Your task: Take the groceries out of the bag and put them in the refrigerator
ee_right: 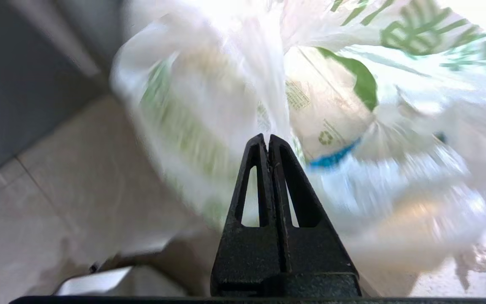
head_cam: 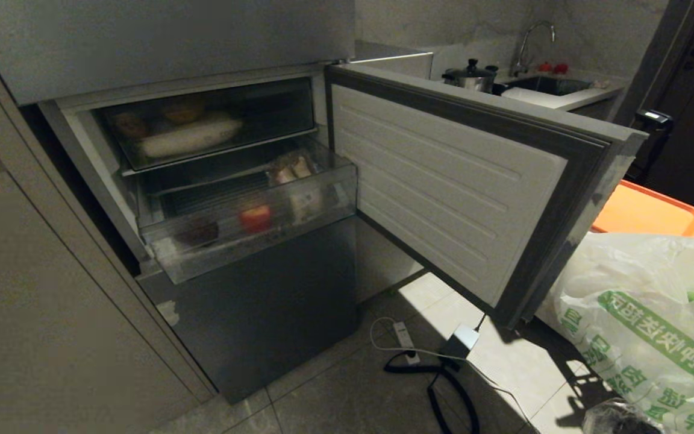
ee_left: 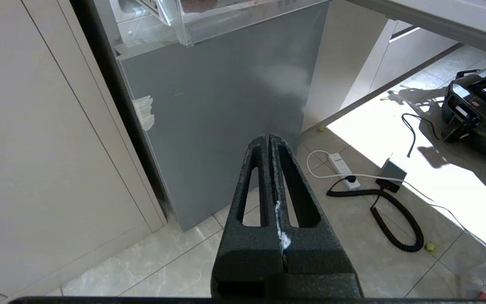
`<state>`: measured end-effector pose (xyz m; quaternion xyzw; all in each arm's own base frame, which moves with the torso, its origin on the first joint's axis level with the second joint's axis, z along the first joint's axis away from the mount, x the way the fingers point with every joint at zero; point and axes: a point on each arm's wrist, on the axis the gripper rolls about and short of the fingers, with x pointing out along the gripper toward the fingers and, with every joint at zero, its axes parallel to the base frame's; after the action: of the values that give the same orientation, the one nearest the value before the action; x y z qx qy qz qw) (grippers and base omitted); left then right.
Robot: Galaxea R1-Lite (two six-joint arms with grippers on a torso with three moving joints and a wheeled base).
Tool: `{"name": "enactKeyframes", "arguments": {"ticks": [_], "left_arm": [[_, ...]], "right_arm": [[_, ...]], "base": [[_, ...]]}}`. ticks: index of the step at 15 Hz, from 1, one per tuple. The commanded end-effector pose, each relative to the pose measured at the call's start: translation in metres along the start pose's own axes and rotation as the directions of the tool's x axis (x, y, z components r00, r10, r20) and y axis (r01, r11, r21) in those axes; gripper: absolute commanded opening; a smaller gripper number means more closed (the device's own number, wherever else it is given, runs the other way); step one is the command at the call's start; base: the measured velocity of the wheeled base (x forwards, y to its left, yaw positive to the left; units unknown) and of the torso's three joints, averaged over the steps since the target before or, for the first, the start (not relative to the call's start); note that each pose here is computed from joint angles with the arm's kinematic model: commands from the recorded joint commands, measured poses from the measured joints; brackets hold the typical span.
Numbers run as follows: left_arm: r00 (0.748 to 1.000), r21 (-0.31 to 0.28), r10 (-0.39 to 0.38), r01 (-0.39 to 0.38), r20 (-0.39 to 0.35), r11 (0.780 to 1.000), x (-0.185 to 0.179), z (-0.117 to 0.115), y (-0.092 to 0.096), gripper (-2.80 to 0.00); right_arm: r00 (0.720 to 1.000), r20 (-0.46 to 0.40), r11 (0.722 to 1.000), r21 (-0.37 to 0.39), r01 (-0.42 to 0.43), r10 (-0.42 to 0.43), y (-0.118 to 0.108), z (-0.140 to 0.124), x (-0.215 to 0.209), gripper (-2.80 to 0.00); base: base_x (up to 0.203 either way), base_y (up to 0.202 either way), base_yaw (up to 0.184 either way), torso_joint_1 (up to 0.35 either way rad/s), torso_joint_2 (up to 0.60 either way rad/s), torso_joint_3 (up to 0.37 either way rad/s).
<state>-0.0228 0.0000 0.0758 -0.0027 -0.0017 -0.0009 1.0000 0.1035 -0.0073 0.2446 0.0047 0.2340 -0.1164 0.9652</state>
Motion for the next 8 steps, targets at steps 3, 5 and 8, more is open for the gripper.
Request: {"name": "enactKeyframes", "arguments": {"ticks": [3,5,8], "left_arm": [[1.0,0.0,0.0,0.0,0.0,1.0,0.0,0.0,0.0,-2.8],[1.0,0.002,-0.001,0.001,0.0,1.0,0.0,0.0,0.0,-2.8],[1.0,0.004,0.0,0.0,-0.002,1.0,0.0,0.0,0.0,-2.8]], "right_arm": [[0.948,-0.293,0.986,0.066,0.151,-0.125,0.005,0.035,0.125,-2.8],[0.914,-0.355,0.948,0.168,0.27,-0.197,-0.006,0.034,0.152,-2.8],[0.884,-0.379,0.903,0.216,0.371,-0.272,-0.031,0.036,0.144,-2.8]], "base": [[0.0,0.0,0.0,0.0,0.0,0.0],[0.0,0.0,0.0,0.0,0.0,0.0],[0.0,0.0,0.0,0.0,0.0,0.0]]}}
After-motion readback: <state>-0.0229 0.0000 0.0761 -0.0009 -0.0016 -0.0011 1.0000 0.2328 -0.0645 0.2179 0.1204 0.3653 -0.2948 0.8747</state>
